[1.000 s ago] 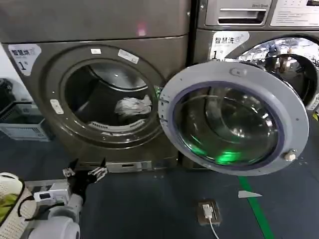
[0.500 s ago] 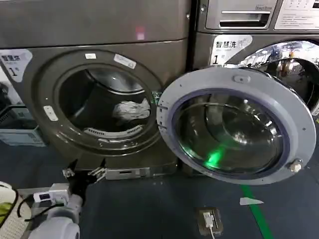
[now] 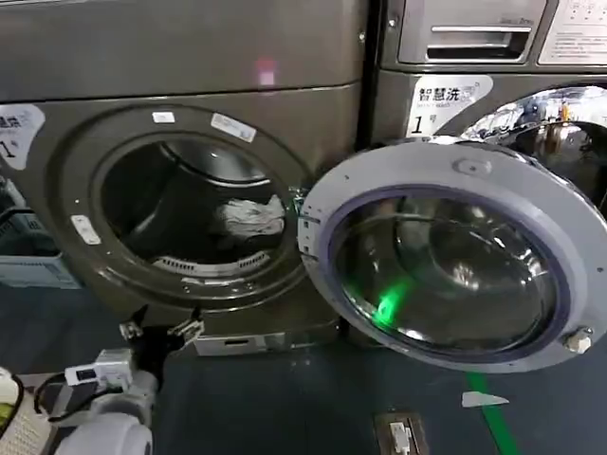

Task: Grasp the clothes from the dryer.

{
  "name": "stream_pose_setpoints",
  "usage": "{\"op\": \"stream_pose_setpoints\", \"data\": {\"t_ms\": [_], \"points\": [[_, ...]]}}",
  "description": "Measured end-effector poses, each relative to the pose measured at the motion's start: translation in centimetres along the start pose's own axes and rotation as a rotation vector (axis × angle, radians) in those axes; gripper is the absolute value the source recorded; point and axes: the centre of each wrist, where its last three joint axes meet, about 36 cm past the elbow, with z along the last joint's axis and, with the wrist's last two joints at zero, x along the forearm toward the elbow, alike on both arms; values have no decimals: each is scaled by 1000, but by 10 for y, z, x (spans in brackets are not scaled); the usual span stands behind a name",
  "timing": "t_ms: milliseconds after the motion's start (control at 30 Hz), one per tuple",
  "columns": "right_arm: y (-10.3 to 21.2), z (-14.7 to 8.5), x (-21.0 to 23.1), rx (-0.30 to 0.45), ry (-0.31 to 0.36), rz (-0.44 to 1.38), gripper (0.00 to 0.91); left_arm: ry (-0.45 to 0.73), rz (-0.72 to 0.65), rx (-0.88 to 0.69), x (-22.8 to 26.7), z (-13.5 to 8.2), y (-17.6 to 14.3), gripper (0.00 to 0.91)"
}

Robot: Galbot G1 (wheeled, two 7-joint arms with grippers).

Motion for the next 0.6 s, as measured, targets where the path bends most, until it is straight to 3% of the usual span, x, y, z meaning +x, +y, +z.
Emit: {"op": "stream_pose_setpoints", "data": {"t_ms": [600], "points": [[4, 1, 2, -4, 3, -7, 907, 3, 0, -2, 0, 1, 0, 907]]}}
